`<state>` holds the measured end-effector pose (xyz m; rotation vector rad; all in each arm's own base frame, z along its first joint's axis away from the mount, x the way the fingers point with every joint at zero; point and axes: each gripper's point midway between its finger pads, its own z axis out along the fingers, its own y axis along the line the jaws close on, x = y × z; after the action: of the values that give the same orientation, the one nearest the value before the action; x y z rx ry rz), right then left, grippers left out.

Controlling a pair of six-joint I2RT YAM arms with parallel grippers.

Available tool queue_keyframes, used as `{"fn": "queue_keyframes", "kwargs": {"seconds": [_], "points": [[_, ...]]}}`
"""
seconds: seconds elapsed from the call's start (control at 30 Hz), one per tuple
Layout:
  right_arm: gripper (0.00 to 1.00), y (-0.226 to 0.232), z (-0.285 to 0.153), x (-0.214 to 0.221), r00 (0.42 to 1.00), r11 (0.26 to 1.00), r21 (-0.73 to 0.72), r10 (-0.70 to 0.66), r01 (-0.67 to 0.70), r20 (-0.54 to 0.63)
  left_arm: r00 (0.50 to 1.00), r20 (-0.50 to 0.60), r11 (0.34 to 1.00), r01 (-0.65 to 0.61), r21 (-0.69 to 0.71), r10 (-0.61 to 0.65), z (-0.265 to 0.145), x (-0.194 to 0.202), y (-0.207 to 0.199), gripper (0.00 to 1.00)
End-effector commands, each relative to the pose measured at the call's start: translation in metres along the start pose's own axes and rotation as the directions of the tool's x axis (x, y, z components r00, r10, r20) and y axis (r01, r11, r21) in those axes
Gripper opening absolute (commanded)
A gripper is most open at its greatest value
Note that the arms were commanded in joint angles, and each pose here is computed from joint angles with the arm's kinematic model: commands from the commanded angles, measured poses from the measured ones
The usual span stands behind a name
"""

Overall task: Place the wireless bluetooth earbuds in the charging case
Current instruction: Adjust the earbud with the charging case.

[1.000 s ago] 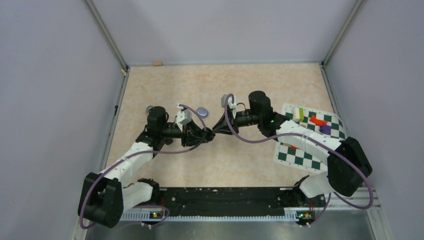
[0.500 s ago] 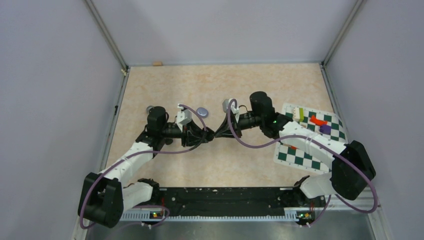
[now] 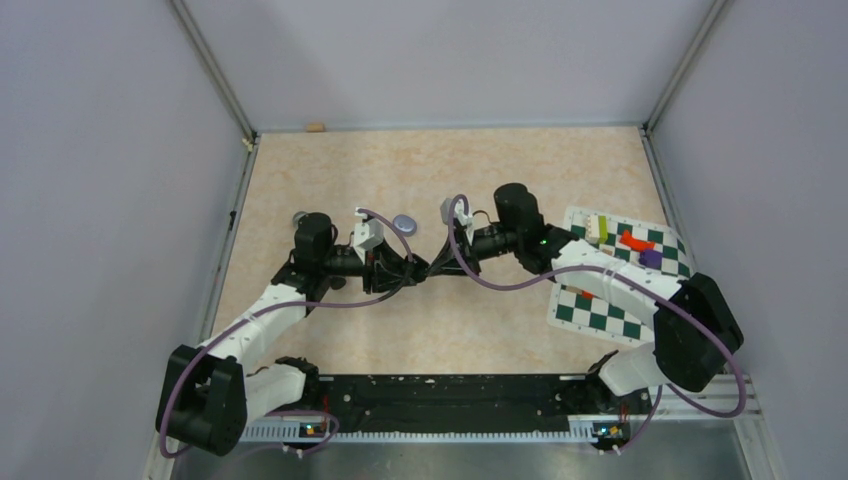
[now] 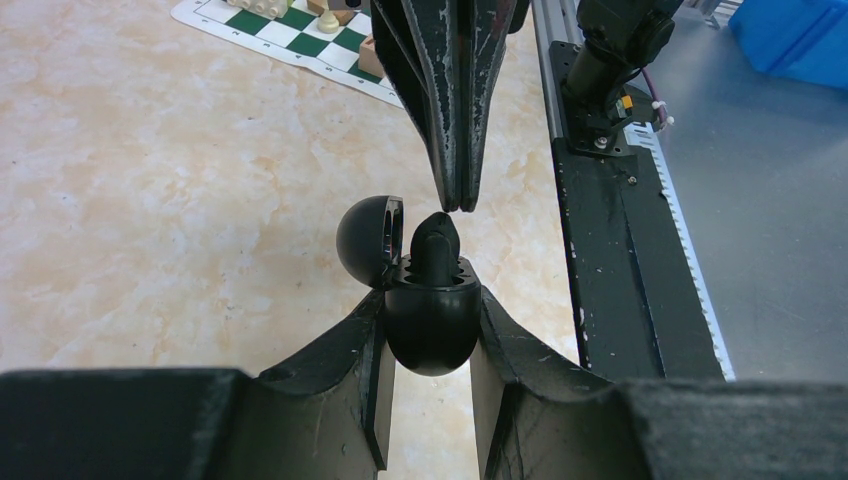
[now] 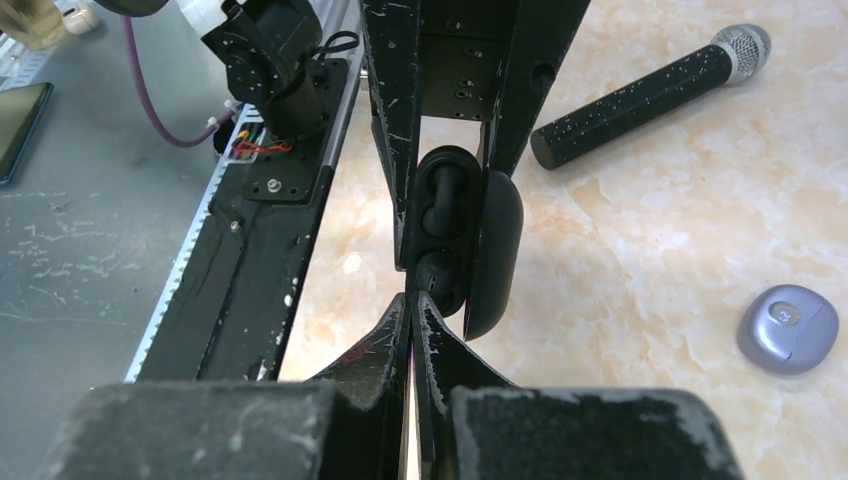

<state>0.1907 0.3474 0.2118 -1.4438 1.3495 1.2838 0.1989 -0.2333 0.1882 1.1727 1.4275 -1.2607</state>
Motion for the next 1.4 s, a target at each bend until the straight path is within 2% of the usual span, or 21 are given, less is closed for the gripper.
{"fn": "queue_keyframes", "kwargs": {"seconds": [0.0, 1.07, 1.1, 1.17, 1.37], "points": [[0.00, -0.001, 0.007, -0.020, 0.997, 0.998, -0.011, -0.059, 0.059, 0.043, 0.998, 0.018, 0.998, -0.060, 0.011, 0.060, 0.000, -0.012, -0.002, 0.00], [0.00, 0.003, 0.016, -0.016, 0.998, 0.999, -0.030, -0.040, 0.041, 0.039, 0.998, 0.012, 0.998, -0.056, 0.015, 0.056, 0.002, -0.011, -0.001, 0.00], [0.00, 0.003, 0.016, -0.016, 0.998, 0.999, -0.033, -0.039, 0.041, 0.040, 0.998, 0.011, 0.998, -0.056, 0.015, 0.056, 0.002, -0.010, -0.001, 0.00], [0.07, 0.007, 0.014, -0.022, 0.998, 0.998, -0.043, -0.045, 0.047, 0.046, 0.998, 0.010, 0.998, -0.058, 0.013, 0.057, 0.002, -0.010, -0.001, 0.00], [0.15, 0.018, 0.001, -0.050, 0.989, 0.993, -0.028, -0.112, 0.115, 0.098, 0.998, 0.007, 0.998, -0.055, 0.013, 0.055, 0.002, -0.009, -0.001, 0.00]]}}
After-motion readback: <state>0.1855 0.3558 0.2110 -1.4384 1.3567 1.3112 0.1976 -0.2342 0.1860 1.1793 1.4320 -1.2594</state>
